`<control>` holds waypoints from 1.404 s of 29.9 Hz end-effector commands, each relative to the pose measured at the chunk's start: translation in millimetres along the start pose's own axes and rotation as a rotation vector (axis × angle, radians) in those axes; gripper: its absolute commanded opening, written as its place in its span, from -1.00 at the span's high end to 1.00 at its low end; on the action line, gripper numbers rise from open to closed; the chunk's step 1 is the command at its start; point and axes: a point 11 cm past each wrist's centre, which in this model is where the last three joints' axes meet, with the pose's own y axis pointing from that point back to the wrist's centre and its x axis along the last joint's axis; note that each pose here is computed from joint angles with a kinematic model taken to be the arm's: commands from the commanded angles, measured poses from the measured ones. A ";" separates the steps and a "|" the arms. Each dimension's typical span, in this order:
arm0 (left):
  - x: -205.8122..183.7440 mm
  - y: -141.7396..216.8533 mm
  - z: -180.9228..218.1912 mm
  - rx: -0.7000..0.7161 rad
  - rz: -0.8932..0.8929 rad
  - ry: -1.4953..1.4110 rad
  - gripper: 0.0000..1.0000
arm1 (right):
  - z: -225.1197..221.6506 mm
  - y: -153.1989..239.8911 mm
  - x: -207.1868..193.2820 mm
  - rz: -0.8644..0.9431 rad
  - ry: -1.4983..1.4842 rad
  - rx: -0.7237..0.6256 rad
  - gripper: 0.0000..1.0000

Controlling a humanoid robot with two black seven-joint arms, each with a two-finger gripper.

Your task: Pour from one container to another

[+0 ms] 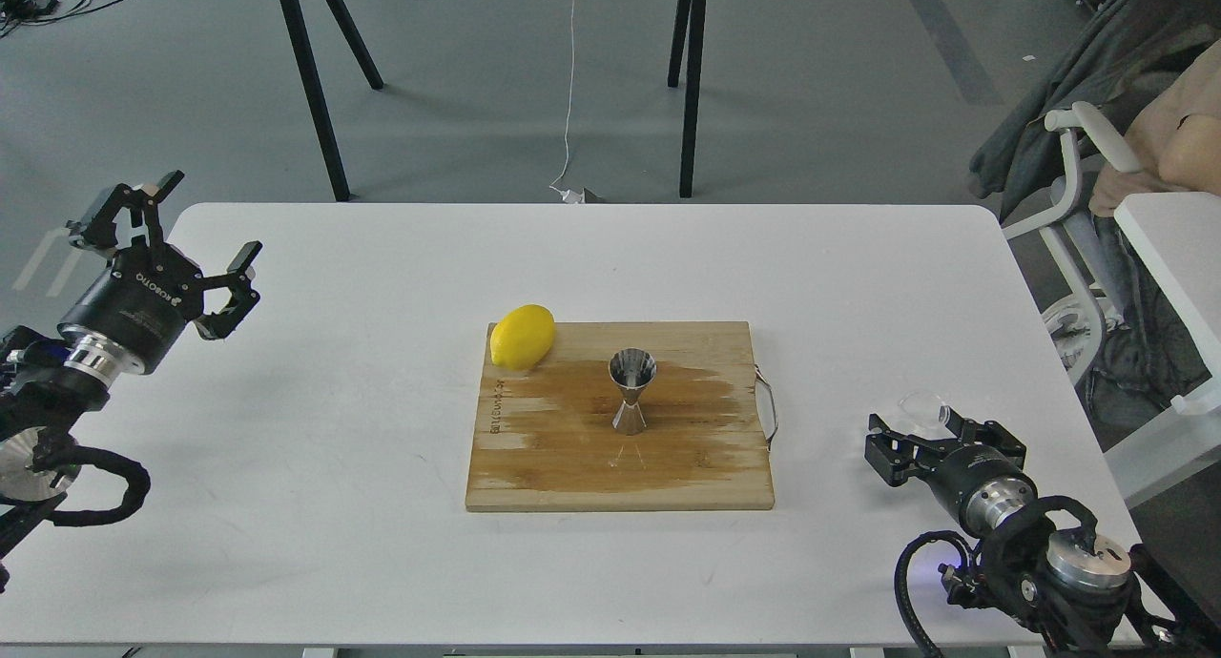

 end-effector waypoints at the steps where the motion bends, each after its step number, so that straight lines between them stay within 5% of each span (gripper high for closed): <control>1: 0.2 0.5 -0.6 0.001 0.001 0.000 -0.98 | 0.3 0.1 -0.1 -0.001 0.001 -0.001 -0.98; 24: 1.0 1.1 -1.0 0.002 0.003 0.000 -0.98 | -9.1 41.1 -71.0 -0.163 0.153 -0.044 -0.98; 33: 0.6 2.1 -5.2 0.019 0.000 -0.004 -0.98 | -12.5 47.0 -131.5 -0.712 0.353 -0.130 -0.98; 42: 5.4 11.0 -14.2 0.041 0.017 0.001 -0.98 | -47.8 10.1 -109.9 -0.572 0.390 -0.092 -0.98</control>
